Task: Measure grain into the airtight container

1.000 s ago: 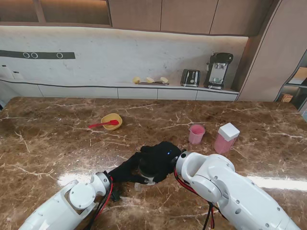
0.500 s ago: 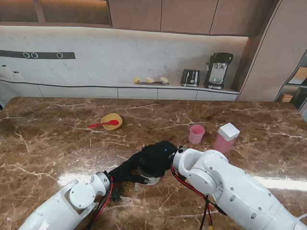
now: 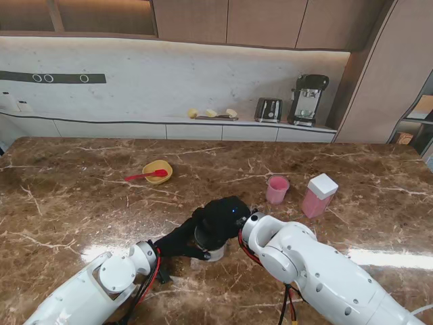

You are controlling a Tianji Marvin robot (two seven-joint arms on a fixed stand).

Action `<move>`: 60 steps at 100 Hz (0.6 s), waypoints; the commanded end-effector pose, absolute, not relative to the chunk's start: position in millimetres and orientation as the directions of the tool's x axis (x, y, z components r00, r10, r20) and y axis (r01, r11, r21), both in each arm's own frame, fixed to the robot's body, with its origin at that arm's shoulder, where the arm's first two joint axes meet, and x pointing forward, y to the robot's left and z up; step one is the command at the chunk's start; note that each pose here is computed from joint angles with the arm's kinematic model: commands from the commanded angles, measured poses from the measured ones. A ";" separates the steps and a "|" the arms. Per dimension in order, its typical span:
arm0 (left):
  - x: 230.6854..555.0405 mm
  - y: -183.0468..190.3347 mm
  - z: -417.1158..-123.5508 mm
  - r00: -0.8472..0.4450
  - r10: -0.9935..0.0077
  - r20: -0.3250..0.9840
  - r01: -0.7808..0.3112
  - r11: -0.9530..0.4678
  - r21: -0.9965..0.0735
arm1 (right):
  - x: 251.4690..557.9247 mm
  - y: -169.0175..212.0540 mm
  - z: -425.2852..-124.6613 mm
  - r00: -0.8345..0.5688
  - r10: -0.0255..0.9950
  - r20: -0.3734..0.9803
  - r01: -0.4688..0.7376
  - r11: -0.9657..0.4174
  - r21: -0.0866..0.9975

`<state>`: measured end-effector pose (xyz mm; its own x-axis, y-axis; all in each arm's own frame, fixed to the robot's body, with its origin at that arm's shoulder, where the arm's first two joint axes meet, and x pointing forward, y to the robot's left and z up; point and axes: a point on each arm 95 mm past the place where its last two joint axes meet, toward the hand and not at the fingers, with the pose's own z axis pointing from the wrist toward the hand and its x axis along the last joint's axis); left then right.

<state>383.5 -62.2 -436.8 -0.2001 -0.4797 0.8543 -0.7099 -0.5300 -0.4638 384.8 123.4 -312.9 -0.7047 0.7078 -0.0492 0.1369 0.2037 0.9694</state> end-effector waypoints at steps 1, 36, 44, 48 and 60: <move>358.1 -55.1 -474.8 -0.107 -0.535 0.838 -0.760 -0.500 -0.416 | 375.3 128.8 -328.3 -0.706 0.707 -0.047 0.169 0.233 0.958; 358.0 -54.8 -475.1 -0.103 -0.536 0.838 -0.756 -0.505 -0.416 | 364.5 127.1 -308.3 -0.686 0.716 -0.126 0.081 0.247 0.966; 358.0 -54.8 -475.3 -0.103 -0.535 0.839 -0.755 -0.507 -0.416 | 361.4 125.2 -297.5 -0.681 0.720 -0.131 0.071 0.244 0.967; 358.0 -54.9 -475.3 -0.104 -0.535 0.839 -0.755 -0.506 -0.416 | 359.9 124.1 -292.4 -0.682 0.720 -0.126 0.082 0.246 0.966; 358.0 -54.9 -475.4 -0.105 -0.534 0.839 -0.756 -0.505 -0.416 | 357.0 121.0 -282.8 -0.691 0.715 -0.101 0.110 0.243 0.964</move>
<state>383.7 -64.2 -437.1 -0.1983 -0.4777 0.8559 -0.7078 -0.5342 -0.4621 358.8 122.0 -284.8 -0.6825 0.7227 -0.1093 0.1056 0.2455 0.9636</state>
